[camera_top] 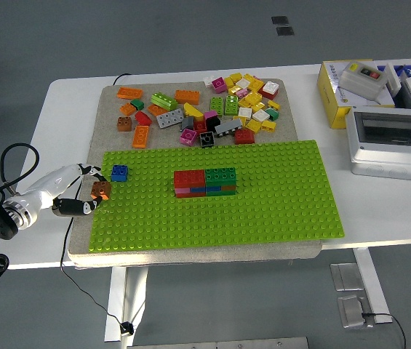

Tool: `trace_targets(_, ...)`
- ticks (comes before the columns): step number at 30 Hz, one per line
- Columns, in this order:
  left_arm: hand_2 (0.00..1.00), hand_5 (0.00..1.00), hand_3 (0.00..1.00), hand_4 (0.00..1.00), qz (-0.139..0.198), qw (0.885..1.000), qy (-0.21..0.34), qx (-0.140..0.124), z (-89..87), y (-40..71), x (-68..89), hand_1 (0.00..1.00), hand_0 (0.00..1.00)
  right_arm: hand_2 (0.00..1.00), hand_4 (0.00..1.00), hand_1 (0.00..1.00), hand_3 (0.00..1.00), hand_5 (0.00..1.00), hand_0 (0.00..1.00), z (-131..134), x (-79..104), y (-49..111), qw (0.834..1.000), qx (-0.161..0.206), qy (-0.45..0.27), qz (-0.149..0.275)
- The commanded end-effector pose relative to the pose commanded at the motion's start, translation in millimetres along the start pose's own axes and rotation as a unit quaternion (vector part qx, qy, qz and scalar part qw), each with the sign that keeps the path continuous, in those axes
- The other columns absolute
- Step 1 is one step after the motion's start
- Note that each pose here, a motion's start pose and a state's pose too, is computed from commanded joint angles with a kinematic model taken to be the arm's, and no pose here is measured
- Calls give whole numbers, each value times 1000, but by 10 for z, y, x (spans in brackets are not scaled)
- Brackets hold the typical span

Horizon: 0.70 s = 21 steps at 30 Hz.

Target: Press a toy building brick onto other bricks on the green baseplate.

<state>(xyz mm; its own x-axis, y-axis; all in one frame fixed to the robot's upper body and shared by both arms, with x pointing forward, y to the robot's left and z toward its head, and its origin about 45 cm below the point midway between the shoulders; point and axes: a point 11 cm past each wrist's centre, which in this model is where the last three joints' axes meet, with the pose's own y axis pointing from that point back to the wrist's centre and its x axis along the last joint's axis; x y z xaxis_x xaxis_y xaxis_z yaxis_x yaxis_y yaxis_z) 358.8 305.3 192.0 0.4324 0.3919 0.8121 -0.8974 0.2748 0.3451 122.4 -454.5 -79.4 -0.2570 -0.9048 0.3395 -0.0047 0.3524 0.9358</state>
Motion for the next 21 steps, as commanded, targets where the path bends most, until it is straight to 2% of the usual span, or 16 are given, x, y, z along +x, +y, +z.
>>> trace_targets(2,887,144,579,579,13,1000,8,-4,133,-1,94,926,972,681,649,649,747,998,711,10,4,-2,1000,-1,-1,1)
trace_targets(5,882,141,583,558,31,999,16,-29,487,-44,212,915,964,681,648,649,747,998,711,21,5,-5,1000,-3,-2,1)
trace_targets(8,882,141,583,558,35,997,20,-65,935,-114,238,915,964,681,648,649,747,998,711,14,5,-3,1000,-2,-1,1)
trace_targets(10,881,142,584,554,33,996,19,-75,1137,-173,225,907,962,682,647,649,747,998,710,3,2,0,1000,-1,-1,2)
trace_targets(16,876,146,586,549,2,998,5,-68,1541,-430,50,889,953,681,644,648,747,998,710,-24,10,7,1000,0,-4,3)
trace_targets(21,876,146,586,549,-17,998,-9,-66,1761,-628,-71,889,953,681,644,648,747,998,710,-42,15,12,1000,1,-5,3)
